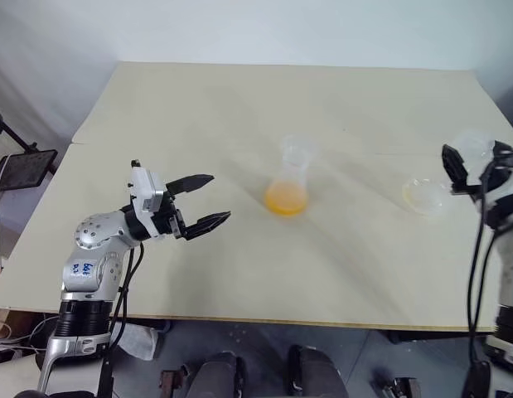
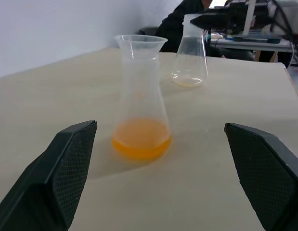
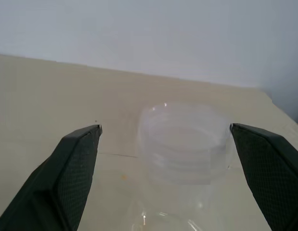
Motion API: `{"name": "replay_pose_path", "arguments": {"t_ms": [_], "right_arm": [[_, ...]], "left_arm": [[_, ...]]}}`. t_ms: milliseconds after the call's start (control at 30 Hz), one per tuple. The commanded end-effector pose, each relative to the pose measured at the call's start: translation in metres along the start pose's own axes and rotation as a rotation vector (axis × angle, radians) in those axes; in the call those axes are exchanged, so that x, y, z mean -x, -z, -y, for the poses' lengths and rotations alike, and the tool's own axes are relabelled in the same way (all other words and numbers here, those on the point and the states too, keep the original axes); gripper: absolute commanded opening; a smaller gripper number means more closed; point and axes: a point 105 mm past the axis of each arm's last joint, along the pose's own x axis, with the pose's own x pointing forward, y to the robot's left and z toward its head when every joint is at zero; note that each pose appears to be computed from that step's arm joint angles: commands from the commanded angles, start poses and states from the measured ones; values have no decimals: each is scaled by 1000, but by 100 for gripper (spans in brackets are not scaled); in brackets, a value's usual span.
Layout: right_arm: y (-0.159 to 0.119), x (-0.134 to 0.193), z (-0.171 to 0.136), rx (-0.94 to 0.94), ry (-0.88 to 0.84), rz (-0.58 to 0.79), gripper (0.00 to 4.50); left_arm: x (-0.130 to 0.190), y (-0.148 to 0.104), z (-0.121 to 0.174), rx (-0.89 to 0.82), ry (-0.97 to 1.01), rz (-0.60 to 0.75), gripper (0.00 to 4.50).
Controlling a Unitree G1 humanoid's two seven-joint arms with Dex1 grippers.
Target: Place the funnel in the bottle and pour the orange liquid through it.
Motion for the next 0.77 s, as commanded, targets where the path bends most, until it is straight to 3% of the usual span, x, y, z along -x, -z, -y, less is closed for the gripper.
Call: {"name": "replay_pose_path", "arguments": {"t_ms": [33,200,533,767], "right_arm": [[-21,17,-4,53,-91,38,447],[-16,45,-15,115,-234,8,447],[23,105,-104,108,-814,-98,447],[34,104,-116,101,-863,-56,447]], "left_arm": [[10,-8,-4,4,-2,8,450],[25,-2,0,2,29,-61,450],[58,12,12,8,-3,-185,450],[63,13,14,-61,-46,-203,450]]}}
